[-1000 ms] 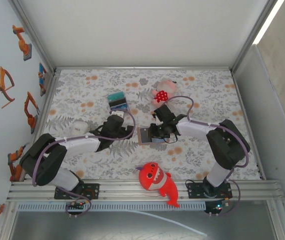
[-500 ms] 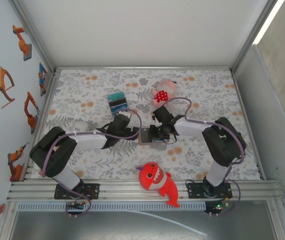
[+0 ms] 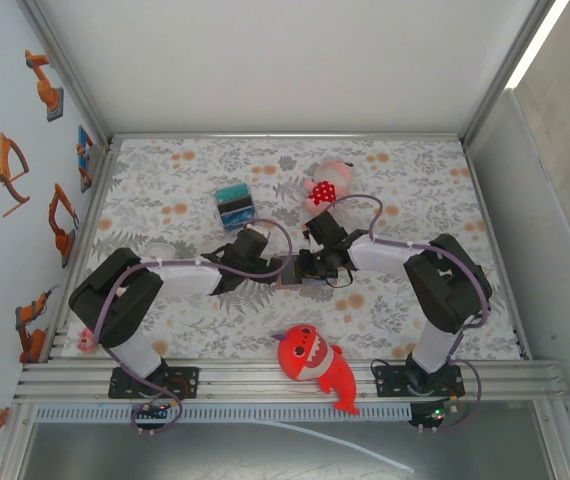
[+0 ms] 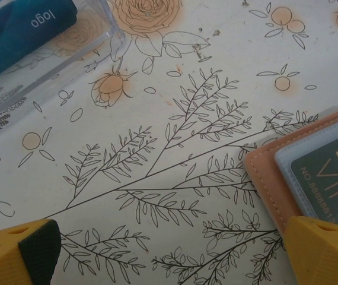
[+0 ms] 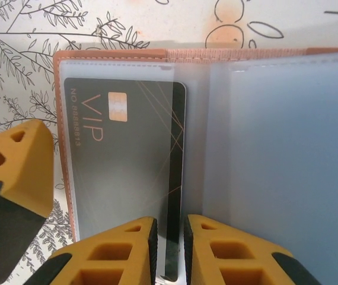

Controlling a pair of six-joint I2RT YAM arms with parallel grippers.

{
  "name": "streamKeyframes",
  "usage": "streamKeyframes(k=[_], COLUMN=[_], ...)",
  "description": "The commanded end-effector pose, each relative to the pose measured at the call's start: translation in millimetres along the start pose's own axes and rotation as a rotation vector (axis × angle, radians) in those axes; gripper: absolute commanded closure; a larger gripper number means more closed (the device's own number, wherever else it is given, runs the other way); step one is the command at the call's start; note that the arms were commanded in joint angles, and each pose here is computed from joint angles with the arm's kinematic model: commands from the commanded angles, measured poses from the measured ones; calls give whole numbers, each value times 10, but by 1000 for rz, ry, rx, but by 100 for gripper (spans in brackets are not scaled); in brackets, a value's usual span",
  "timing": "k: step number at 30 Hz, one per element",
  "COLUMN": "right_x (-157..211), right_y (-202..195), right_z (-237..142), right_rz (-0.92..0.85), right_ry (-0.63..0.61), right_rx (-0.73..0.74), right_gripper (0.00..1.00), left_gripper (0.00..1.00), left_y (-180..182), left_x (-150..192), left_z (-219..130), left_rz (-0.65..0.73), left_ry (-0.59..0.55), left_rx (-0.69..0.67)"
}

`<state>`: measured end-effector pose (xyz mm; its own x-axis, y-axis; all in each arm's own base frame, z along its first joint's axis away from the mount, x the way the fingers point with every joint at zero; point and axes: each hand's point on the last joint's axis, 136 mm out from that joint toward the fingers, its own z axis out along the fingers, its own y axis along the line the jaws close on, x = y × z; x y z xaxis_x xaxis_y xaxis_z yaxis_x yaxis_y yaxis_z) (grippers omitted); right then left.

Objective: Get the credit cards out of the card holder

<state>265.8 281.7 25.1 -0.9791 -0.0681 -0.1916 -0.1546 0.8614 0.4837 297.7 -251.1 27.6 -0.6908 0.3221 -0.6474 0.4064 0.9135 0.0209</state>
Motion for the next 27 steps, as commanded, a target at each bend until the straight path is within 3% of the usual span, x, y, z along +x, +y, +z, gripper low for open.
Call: streamKeyframes(k=[1,12,27], right_x=[-14,6,-150], right_y=[26,-18,233], right_z=[-3,35,-140], right_rz=[12,51,100], right_ry=[-2,-2,-80], right_rx=[-15,-56,-326], right_gripper=[81,80,81], left_gripper=[3,3,3], left_y=[7,-22,-56], left_x=[18,98,121], left_z=[18,57,25], left_rz=[46,69,113], left_ry=[26,69,82], left_rx=[-26,-36,-60])
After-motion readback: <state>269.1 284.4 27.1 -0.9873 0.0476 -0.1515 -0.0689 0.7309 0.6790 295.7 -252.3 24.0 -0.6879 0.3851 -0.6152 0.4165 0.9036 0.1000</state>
